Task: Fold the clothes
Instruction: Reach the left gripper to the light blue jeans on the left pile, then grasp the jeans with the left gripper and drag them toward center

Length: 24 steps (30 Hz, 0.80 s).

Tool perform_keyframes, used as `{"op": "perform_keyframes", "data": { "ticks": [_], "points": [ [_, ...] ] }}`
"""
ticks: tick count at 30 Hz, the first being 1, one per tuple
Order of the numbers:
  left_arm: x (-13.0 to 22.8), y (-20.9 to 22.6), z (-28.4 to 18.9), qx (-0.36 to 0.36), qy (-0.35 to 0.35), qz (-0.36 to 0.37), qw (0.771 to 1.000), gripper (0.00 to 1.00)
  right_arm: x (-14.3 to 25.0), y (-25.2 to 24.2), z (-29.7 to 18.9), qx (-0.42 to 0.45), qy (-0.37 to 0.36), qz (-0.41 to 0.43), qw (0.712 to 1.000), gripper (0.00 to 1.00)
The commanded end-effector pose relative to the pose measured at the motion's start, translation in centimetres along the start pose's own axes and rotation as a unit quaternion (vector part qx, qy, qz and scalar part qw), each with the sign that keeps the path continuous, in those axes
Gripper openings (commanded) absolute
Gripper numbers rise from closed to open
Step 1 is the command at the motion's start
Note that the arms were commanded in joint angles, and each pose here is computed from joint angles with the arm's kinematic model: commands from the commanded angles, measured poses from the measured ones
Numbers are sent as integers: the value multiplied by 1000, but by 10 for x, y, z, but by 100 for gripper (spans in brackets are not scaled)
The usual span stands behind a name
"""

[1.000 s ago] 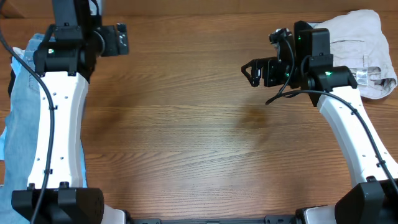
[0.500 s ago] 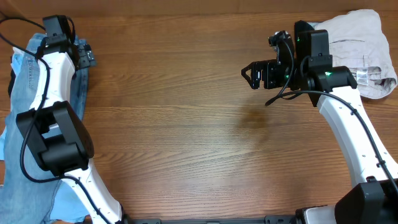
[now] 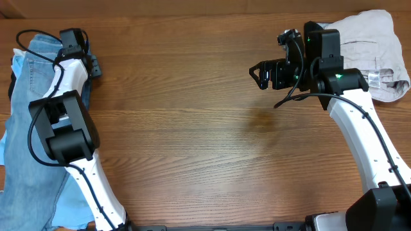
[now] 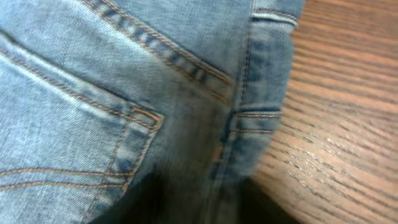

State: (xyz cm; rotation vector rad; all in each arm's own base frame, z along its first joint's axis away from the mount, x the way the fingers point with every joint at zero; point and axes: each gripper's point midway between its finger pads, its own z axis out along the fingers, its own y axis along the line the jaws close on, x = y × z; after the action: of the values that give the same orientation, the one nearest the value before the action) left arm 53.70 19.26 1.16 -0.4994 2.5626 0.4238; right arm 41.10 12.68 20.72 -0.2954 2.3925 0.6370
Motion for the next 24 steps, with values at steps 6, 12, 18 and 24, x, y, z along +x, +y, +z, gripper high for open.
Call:
{"op": "perform_keyframes", "data": {
  "ticks": [6, 12, 18, 24],
  "points": [
    [-1, 8, -10, -28, 44, 15, 999, 4, -3, 3, 1, -6, -7, -6, 1000, 98],
    [-63, 21, -84, -25, 17, -40, 999, 4, -10, 4, 1, -7, -21, -13, 1000, 98],
    [-121, -13, -184, 13, -71, -18, 997, 4, -10, 4, 1, -7, -21, -13, 1000, 98],
    [-125, -95, -265, 74, -127, 55, 988, 4, -10, 4, 1, -7, -20, -13, 1000, 98]
  ]
}}
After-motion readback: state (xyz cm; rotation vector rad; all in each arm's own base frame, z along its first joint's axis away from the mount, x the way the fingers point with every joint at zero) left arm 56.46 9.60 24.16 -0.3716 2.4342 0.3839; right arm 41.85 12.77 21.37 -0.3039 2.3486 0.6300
